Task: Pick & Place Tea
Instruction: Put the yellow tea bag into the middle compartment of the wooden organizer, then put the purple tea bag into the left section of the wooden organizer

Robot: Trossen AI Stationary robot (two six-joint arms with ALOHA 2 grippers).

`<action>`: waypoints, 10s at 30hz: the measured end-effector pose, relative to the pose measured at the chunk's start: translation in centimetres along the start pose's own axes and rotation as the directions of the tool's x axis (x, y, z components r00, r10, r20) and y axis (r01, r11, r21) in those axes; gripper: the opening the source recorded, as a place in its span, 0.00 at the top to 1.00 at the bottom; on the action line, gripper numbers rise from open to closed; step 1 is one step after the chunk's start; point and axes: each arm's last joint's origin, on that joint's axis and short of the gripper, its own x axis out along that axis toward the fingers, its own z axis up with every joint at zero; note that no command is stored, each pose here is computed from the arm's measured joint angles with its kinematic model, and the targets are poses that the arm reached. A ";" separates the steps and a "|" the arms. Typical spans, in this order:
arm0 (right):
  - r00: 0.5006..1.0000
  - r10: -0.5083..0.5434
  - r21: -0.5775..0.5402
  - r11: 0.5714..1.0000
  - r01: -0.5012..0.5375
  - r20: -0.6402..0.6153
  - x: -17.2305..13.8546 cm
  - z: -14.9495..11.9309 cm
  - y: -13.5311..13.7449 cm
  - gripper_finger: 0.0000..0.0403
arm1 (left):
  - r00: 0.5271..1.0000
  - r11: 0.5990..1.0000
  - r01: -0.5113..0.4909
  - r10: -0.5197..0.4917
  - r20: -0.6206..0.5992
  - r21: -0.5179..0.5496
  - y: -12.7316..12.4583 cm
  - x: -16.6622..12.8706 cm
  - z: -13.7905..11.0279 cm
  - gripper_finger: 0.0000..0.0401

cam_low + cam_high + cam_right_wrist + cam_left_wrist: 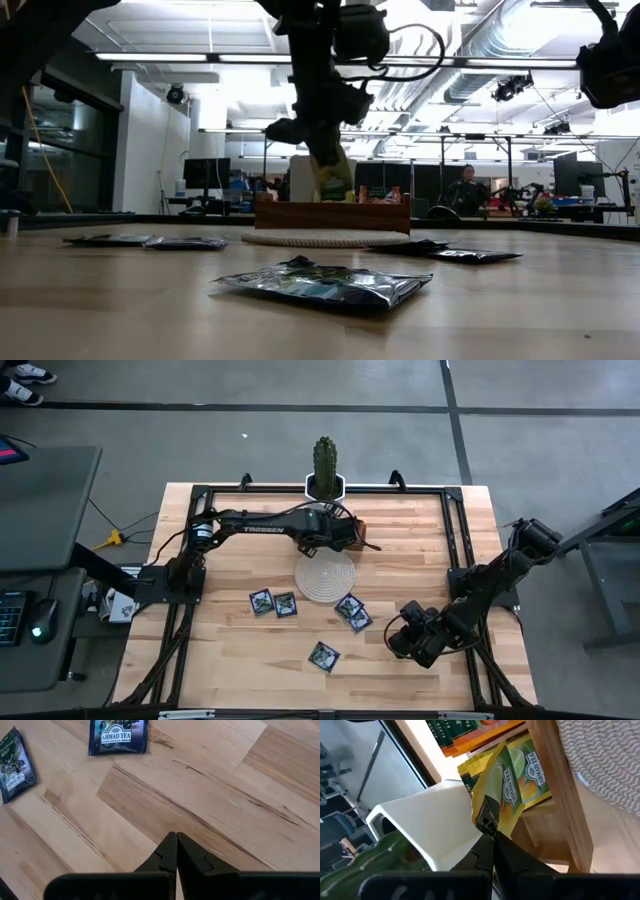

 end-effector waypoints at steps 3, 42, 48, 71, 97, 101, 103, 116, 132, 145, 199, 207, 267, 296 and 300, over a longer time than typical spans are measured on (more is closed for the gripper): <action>1.000 0.001 0.001 1.000 -0.001 0.000 0.0 0.0 0.0 1.00 | 1.000 0.999 0.001 -0.001 0.005 -0.038 0.0 0.0 0.0 1.00; 0.999 0.039 0.002 0.999 -0.039 0.015 0.0 0.0 0.4 1.00 | 0.995 0.997 0.080 -0.081 -0.066 -0.010 -2.0 3.2 1.4 0.65; 0.999 0.040 -0.006 0.999 -0.039 0.018 0.0 0.0 0.4 1.00 | 0.995 0.997 0.066 -0.068 -0.067 -0.035 -0.2 1.3 1.0 0.57; 0.962 0.161 -0.102 0.985 -0.141 0.222 0.2 1.7 1.8 1.00 | 0.899 0.887 0.379 -0.286 0.331 -0.263 0.6 -6.7 3.3 0.74; 0.938 0.213 -0.206 0.966 -0.159 0.275 0.1 3.1 2.6 1.00 | 0.719 0.805 0.505 -0.194 0.668 -0.311 2.0 -12.9 1.1 1.00; 0.937 0.220 -0.228 0.960 -0.160 0.269 0.4 4.2 2.9 1.00 | 0.677 0.764 0.572 -0.235 0.697 -0.299 -0.4 -11.2 2.2 1.00; 0.937 0.218 -0.234 0.960 -0.155 0.273 0.5 4.4 3.0 1.00 | 0.658 0.741 0.594 -0.225 0.719 -0.312 -1.5 -10.6 2.0 1.00; 0.961 0.226 -0.293 0.940 -0.173 0.157 1.8 8.8 3.2 1.00 | 0.417 0.358 0.854 -0.034 0.908 -0.379 -10.9 -4.7 1.0 1.00; 0.987 0.145 -0.412 0.905 -0.106 0.064 5.4 11.3 2.3 1.00 | 0.482 0.065 0.871 0.073 0.873 -0.486 -17.7 -4.7 1.3 1.00; 0.992 0.122 -0.423 0.901 -0.097 0.033 7.4 11.9 2.0 1.00 | 0.557 -0.123 0.826 0.032 0.830 -0.550 -19.3 -2.9 2.2 1.00; 0.970 0.228 -0.371 0.911 -0.183 0.080 9.2 12.7 2.9 1.00 | 0.535 -0.340 0.802 0.044 0.844 -0.491 -20.5 -1.2 3.5 0.64; 0.969 0.233 -0.368 0.911 -0.188 0.082 9.2 12.7 2.9 1.00 | 0.551 -0.350 0.793 0.064 0.832 -0.498 -20.4 -1.2 3.5 0.64; 0.885 0.427 -0.358 0.868 -0.344 0.186 -3.0 14.2 2.3 1.00 | 0.630 0.200 0.755 0.043 0.775 -0.625 -12.3 -5.7 -4.4 1.00; 0.936 0.294 -0.210 0.944 -0.253 0.192 -3.8 10.7 1.4 1.00 | 0.903 0.844 0.418 -0.345 0.257 -0.337 3.4 -4.2 -11.5 1.00; 0.936 0.290 -0.201 0.947 -0.251 0.201 -3.8 10.8 1.3 1.00 | 0.913 0.865 0.403 -0.362 0.186 -0.297 3.3 -2.5 -9.9 1.00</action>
